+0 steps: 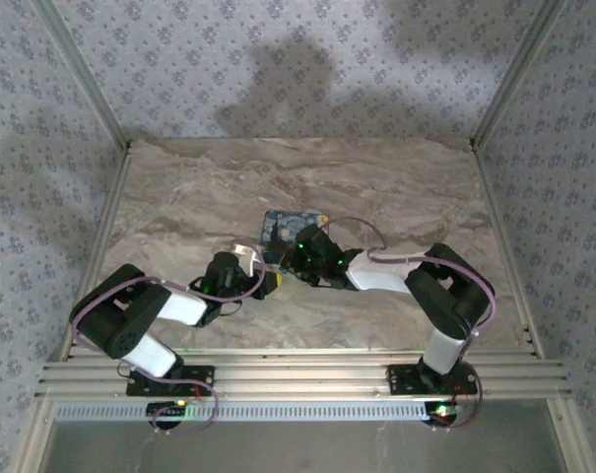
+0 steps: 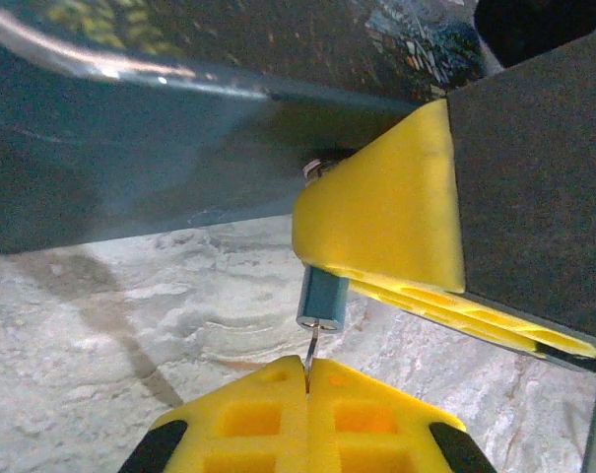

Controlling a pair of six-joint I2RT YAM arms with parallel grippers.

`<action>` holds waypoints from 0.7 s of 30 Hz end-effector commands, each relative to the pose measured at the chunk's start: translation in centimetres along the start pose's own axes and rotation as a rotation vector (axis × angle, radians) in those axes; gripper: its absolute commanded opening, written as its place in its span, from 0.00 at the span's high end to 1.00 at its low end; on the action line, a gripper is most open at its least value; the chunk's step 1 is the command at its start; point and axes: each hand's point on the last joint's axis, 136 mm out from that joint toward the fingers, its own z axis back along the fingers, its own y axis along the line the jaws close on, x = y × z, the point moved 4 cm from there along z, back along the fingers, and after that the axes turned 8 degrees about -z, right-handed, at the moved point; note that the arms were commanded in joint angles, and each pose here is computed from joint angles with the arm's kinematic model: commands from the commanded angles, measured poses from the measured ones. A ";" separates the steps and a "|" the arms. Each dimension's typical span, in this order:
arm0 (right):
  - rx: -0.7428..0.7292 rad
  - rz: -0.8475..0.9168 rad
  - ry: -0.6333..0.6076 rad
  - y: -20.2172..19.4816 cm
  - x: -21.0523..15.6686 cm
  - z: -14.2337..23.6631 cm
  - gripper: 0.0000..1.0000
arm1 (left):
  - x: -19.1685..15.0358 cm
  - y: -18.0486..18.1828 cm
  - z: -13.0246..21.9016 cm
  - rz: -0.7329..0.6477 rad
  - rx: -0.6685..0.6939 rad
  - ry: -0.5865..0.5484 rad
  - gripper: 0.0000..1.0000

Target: Unlock a padlock with a key

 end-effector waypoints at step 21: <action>-0.143 0.010 0.115 0.1 -0.6 1.2 0.79 | 0.6 -3.5 -0.7 -0.691 0.275 0.118 1.00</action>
